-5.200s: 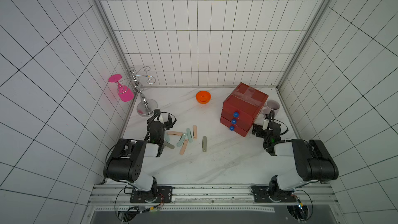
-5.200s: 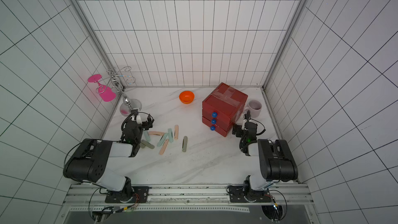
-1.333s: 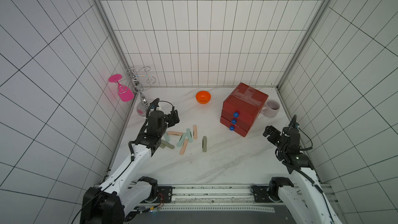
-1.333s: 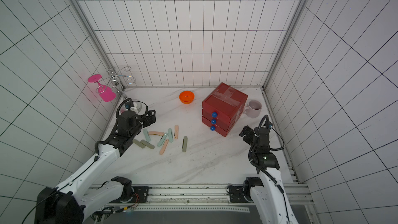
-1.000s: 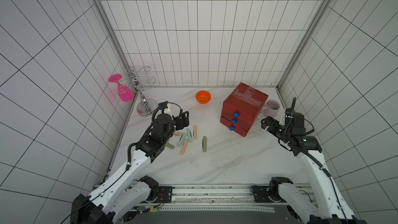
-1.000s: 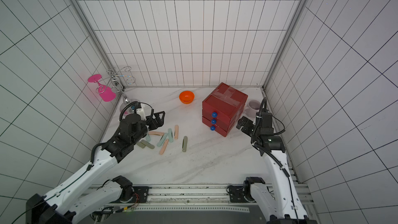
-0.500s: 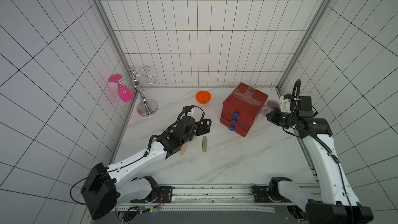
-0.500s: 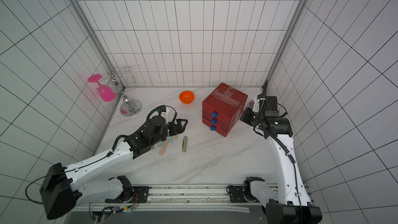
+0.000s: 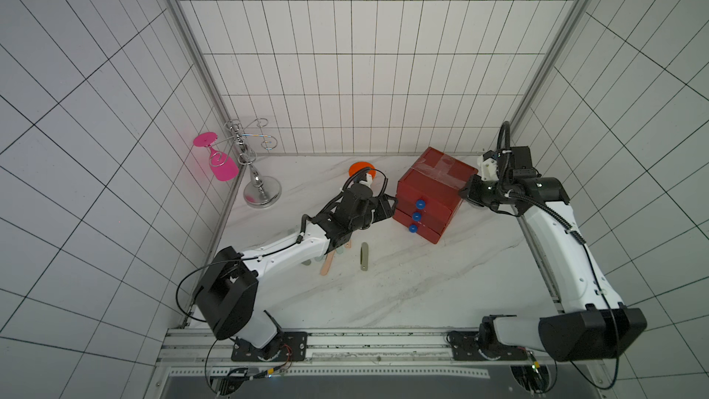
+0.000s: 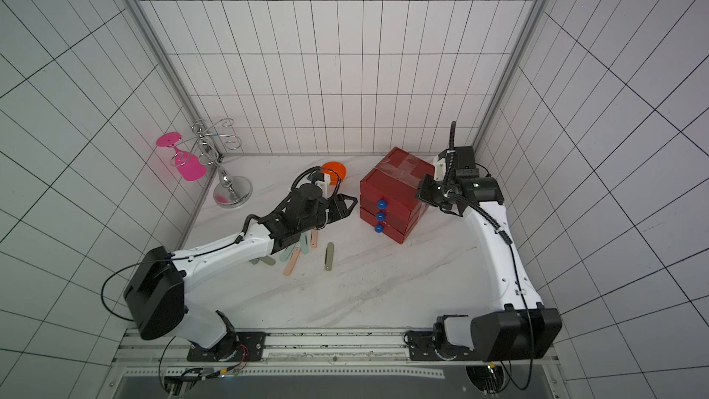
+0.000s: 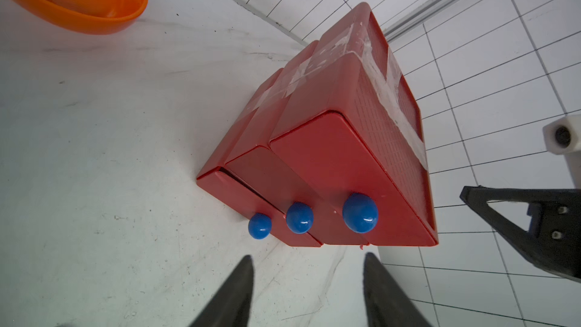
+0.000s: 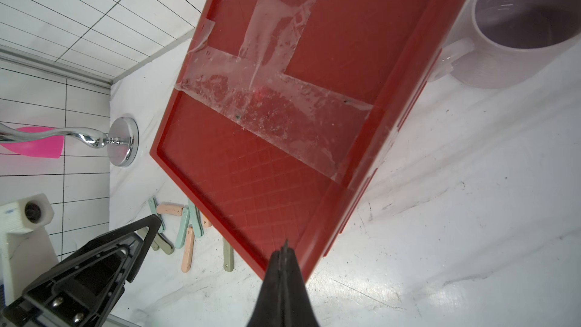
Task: Place the fruit knives into the drawer by color
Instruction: Adjust the storage box at the center of the board.
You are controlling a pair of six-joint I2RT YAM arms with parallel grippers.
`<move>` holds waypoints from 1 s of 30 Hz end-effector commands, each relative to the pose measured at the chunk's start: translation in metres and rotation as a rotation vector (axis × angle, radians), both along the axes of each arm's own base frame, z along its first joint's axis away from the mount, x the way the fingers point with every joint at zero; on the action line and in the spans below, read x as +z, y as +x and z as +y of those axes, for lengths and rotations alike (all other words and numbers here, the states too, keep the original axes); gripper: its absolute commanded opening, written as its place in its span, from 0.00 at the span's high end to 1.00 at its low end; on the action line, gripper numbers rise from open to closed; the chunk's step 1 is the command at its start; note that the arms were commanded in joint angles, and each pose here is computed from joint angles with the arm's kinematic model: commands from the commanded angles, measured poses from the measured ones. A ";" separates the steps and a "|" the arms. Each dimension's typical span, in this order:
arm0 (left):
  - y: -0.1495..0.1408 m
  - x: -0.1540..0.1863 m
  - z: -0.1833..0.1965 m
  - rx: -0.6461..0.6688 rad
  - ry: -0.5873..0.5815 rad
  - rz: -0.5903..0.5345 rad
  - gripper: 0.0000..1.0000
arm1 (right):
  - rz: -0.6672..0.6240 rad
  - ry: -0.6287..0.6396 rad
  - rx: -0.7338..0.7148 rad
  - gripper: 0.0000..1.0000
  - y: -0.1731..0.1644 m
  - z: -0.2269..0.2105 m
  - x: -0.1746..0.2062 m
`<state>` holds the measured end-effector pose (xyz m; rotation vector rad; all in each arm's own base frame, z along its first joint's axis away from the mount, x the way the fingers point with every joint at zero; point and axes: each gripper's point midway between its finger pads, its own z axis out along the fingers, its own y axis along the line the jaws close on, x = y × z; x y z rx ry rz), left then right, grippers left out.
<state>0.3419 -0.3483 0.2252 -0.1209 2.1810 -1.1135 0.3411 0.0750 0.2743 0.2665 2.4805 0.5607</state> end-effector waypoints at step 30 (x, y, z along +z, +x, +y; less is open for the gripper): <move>0.063 -0.018 -0.043 -0.048 -0.109 0.045 1.00 | 0.051 -0.041 0.129 1.00 0.023 0.040 -0.025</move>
